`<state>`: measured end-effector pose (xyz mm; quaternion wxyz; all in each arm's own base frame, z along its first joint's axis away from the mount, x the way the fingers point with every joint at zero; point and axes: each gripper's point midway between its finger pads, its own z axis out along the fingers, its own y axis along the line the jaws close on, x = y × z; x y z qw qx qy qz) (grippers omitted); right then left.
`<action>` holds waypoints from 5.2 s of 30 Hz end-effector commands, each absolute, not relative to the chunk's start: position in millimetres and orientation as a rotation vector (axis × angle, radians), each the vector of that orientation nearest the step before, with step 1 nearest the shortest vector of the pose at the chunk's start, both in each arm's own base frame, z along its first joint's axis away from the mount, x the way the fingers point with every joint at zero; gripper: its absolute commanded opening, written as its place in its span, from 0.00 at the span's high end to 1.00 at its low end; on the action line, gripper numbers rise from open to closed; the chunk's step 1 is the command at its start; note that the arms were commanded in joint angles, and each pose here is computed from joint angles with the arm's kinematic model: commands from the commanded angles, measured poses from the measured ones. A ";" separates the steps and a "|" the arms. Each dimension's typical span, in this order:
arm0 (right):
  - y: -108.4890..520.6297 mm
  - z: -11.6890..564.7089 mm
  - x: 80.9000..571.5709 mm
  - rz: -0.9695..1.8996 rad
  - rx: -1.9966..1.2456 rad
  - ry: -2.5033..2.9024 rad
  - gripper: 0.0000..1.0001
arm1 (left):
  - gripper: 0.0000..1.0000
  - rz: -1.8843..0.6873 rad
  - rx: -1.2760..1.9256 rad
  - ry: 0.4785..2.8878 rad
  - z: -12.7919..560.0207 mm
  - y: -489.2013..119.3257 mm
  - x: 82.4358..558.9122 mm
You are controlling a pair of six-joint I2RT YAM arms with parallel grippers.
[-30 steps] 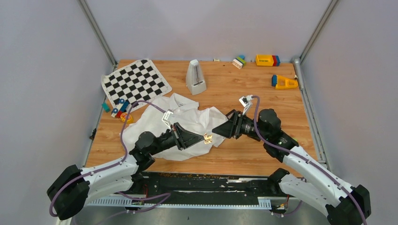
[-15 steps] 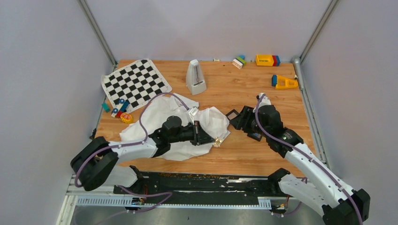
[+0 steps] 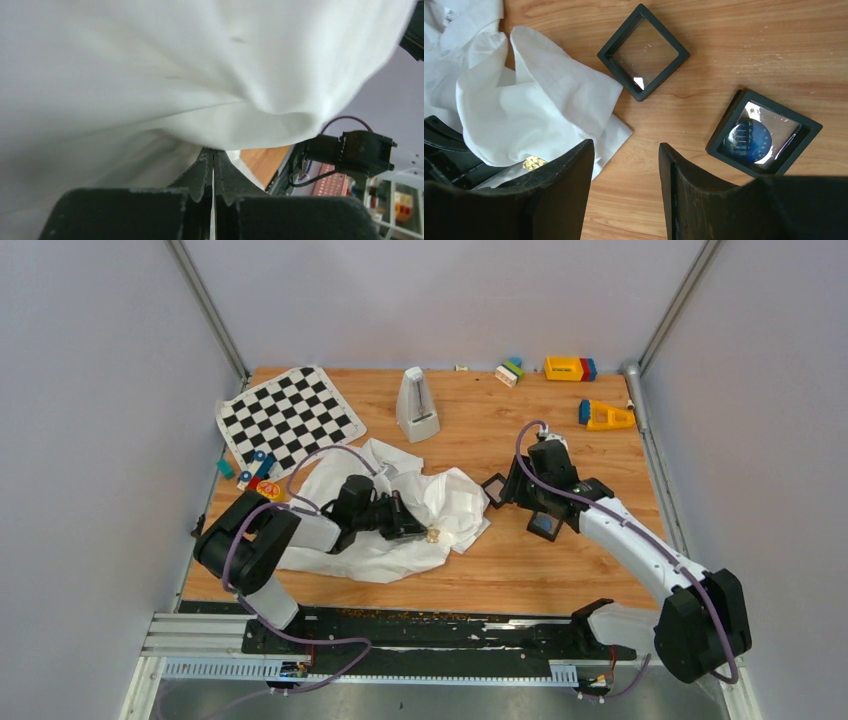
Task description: Remove the brooch from the garment
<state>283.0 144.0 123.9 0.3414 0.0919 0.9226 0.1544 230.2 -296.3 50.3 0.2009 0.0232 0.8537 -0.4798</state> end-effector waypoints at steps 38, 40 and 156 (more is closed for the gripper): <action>187.2 91.0 346.7 0.191 -0.072 2.448 0.41 | 1.00 -1.023 0.080 2.153 112.8 -169.5 231.3; 187.0 89.0 352.3 0.174 -0.101 2.432 0.36 | 1.00 -1.025 0.093 2.136 107.7 -169.9 227.7; 215.2 116.6 273.1 1.625 0.018 2.290 1.00 | 1.00 -0.544 0.813 1.427 174.4 -325.7 267.4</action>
